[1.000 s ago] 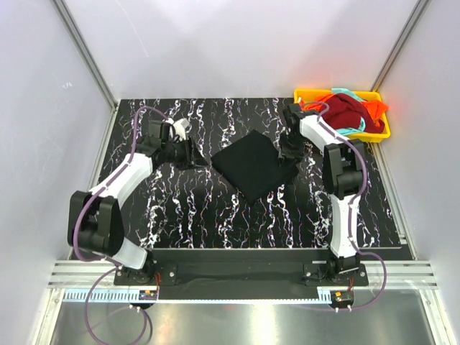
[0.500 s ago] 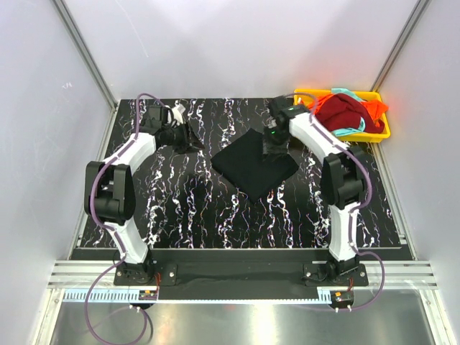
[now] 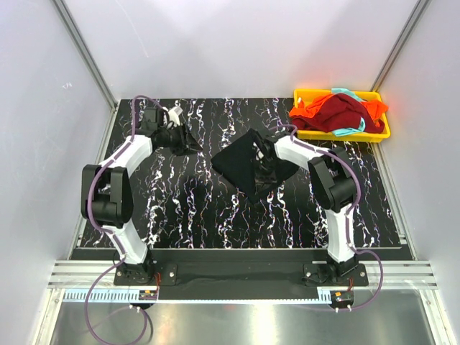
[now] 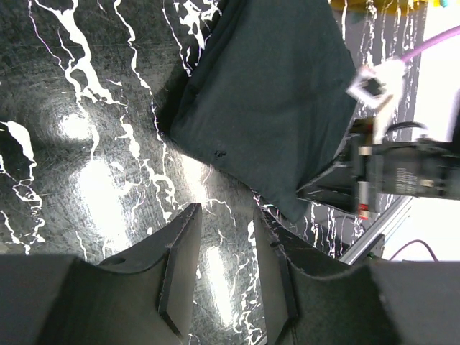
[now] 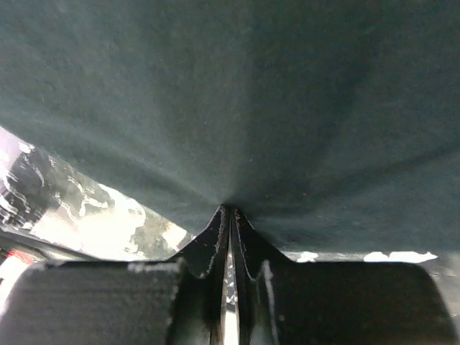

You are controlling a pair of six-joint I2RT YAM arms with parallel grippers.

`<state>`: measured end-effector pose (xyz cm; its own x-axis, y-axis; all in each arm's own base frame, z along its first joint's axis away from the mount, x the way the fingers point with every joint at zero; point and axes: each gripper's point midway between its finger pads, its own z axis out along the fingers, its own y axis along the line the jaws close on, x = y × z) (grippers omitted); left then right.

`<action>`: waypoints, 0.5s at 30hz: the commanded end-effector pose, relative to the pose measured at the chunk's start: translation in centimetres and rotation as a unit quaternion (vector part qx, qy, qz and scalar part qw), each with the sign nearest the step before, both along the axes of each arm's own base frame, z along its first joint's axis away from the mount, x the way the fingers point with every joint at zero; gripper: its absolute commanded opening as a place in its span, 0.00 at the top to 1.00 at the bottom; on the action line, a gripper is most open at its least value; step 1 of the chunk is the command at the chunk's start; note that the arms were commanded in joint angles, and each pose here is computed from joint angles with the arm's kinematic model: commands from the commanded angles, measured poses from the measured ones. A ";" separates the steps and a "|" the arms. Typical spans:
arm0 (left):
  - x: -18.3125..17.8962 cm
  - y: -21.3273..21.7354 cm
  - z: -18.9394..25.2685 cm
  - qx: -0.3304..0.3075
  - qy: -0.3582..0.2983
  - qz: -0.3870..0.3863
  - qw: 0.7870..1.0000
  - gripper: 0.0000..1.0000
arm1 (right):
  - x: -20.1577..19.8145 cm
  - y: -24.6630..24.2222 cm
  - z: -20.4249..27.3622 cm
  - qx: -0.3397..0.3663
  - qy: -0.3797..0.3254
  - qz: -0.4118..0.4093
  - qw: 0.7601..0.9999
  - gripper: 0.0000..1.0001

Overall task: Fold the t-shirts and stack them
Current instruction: Fold the tshirt

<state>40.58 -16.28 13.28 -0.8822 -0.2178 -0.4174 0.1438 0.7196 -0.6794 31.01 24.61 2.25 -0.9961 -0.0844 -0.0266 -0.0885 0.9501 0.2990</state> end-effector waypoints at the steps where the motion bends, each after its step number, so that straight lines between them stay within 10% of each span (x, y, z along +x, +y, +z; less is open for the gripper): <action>1: -0.1 -0.4 3.0 -0.023 -0.045 -0.024 0.998 0.60 | -1.1 -0.5 0.4 0.007 -0.009 0.003 1.000 0.91; 12: -1.0 -2.2 3.0 -0.022 -0.057 -0.060 0.996 0.55 | -10.0 -7.1 0.7 -0.060 0.029 -0.050 0.996 0.88; 15: -1.1 -4.5 2.0 -0.014 -0.058 -0.083 0.995 0.54 | -10.5 -8.1 2.5 -0.062 0.005 -0.053 0.997 0.62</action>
<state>39.51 -18.19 13.91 -0.8888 -0.1535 -0.4318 0.2185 0.6862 -0.6938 20.20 17.79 2.27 -0.9975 -0.0066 0.0706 0.0081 0.9785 0.2061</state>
